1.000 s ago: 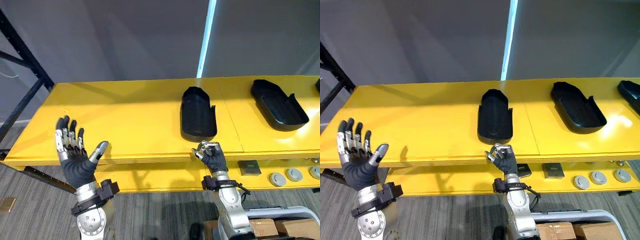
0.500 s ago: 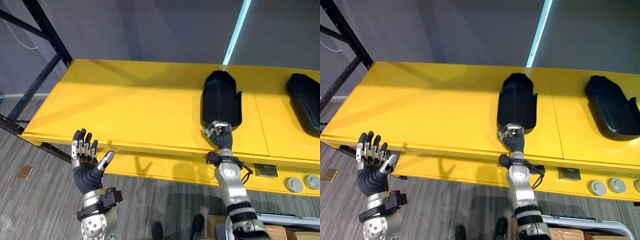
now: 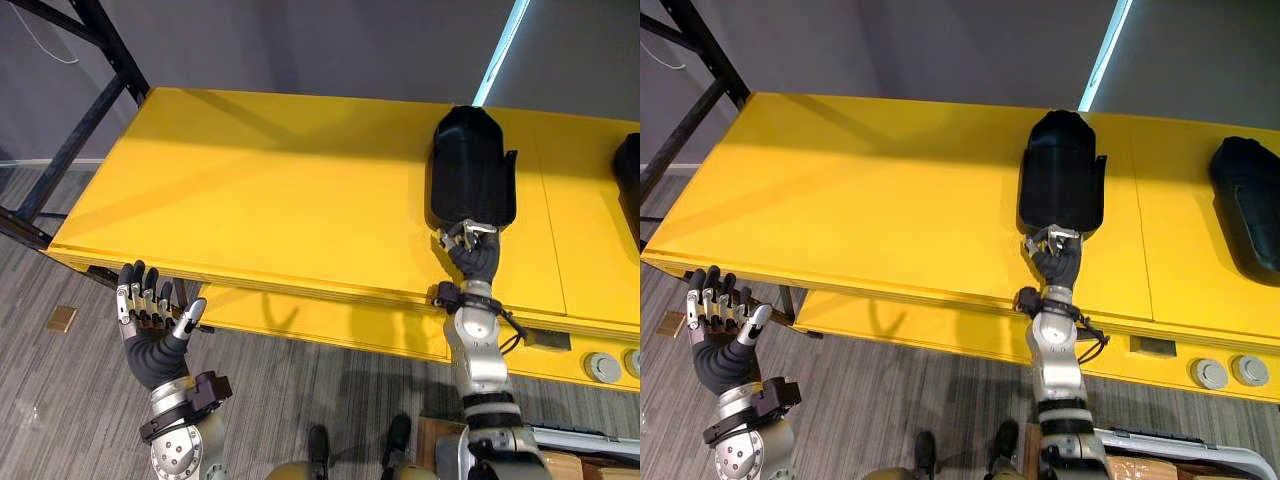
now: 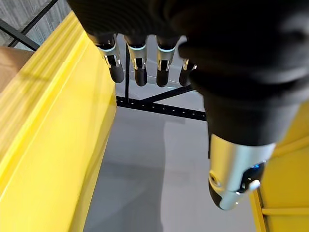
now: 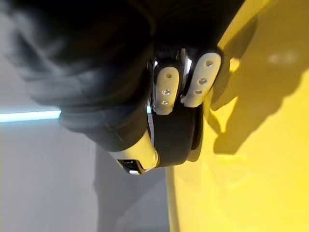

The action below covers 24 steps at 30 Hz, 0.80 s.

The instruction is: Walk over and take plastic housings, then place them on the shelf

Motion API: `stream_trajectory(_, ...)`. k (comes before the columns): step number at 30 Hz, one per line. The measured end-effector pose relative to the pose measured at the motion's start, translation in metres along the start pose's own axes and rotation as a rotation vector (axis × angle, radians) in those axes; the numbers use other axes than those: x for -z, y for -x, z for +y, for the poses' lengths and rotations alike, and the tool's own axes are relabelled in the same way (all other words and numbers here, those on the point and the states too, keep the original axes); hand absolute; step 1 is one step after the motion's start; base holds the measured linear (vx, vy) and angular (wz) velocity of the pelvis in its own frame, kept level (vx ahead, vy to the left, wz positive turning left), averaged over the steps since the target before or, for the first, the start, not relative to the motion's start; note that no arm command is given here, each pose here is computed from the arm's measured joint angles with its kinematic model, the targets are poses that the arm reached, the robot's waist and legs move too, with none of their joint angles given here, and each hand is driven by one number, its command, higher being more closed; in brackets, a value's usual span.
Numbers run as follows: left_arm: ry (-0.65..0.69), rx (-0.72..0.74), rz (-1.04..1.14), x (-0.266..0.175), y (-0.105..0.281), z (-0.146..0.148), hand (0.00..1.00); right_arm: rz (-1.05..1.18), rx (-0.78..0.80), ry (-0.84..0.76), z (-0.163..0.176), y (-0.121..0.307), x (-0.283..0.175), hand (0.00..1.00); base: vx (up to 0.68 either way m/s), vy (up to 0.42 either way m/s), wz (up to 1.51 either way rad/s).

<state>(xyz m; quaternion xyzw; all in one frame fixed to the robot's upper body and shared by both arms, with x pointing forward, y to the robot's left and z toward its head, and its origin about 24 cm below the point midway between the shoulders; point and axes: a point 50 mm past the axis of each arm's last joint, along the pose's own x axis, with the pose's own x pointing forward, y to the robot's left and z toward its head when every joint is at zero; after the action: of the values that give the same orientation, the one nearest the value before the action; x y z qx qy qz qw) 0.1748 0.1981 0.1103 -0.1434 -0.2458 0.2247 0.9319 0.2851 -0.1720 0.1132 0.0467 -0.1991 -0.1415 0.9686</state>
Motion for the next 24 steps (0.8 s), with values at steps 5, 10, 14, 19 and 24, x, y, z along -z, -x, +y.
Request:
stream_trajectory(5,0.019,0.031,-0.049,-0.01,-0.004,-0.01,0.0,-0.091,-0.063,-0.054,-0.005,0.038,-0.028,0.0,0.01,0.014,-0.4)
stream_trajectory(10,0.09,0.119,-0.093,-0.015,-0.009,-0.035,0.0,-0.149,0.015,-0.034,-0.039,0.057,-0.044,0.0,0.01,-0.004,-0.62)
stream_trajectory(14,0.134,0.187,-0.109,-0.016,-0.013,-0.051,0.0,-0.098,0.109,0.037,-0.066,0.07,-0.038,0.0,0.03,-0.035,-0.53)
stream_trajectory(19,0.085,0.136,-0.083,-0.008,-0.015,-0.038,0.0,-0.087,0.061,0.029,-0.058,0.065,-0.033,0.0,0.0,-0.005,-1.56)
stream_trajectory(24,0.073,0.118,-0.08,-0.006,-0.015,-0.035,0.0,0.05,0.025,0.058,-0.066,0.084,-0.013,0.0,-0.05,0.267,-1.58)
